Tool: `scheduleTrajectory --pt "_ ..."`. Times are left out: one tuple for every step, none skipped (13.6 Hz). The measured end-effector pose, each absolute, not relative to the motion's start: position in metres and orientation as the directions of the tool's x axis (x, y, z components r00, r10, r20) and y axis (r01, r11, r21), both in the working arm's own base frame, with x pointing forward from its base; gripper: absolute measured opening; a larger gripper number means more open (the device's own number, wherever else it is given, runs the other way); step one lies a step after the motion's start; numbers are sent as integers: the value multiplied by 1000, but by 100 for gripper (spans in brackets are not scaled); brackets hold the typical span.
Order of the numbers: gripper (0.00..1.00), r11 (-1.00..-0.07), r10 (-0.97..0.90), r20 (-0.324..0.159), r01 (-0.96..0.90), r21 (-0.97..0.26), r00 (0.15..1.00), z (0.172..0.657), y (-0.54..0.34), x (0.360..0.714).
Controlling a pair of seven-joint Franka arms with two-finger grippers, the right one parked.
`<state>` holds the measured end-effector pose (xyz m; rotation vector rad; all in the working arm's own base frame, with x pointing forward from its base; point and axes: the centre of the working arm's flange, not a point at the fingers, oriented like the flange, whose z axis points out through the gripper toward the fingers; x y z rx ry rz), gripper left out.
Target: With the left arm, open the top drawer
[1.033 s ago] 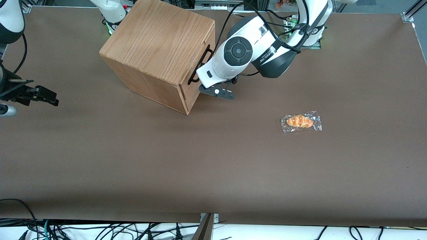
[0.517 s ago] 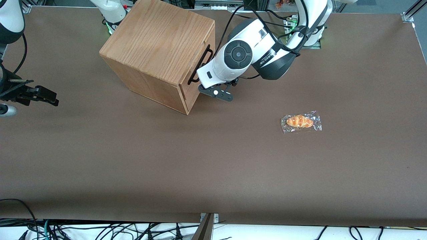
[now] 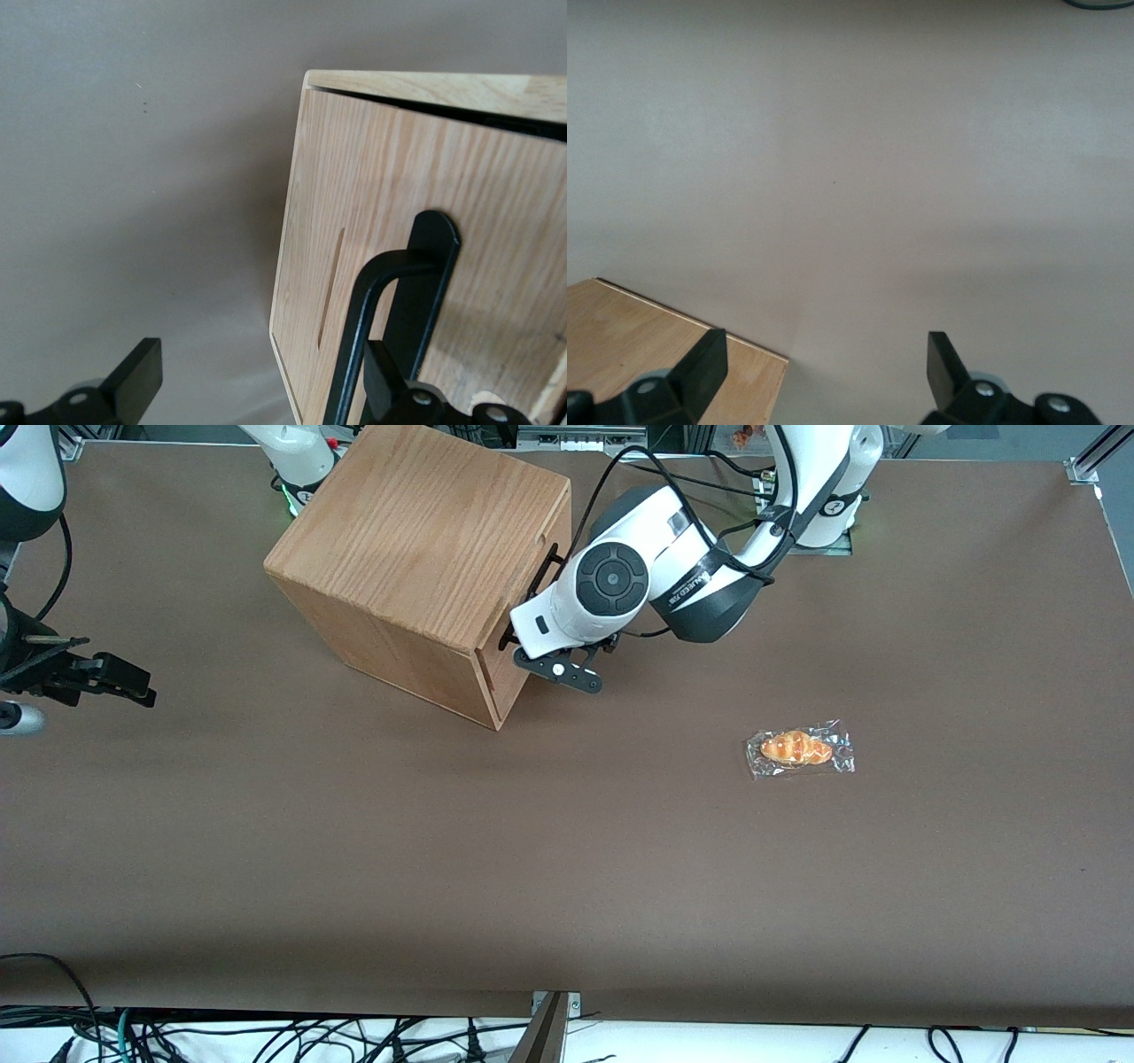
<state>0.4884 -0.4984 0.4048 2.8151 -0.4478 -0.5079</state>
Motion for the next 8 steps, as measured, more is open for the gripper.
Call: scheduleTrajectory --pt "100 -919 -350 -296 -264 294 889 405 -499 487" --pt "100 -915 -359 -294 -272 297 886 405 -500 487" --pt "100 -913 -365 -292 -278 300 884 405 -500 486" --pt "100 -911 -368 -292 -281 301 883 405 -501 486" --pt "100 -911 -369 -291 -281 301 883 405 -501 486" --pt "100 -911 -369 -289 -281 303 884 404 -501 486" --pt "100 -910 -368 -284 -280 305 886 403 -502 487" --pt "100 -909 -370 -281 -282 307 886 400 -503 487"
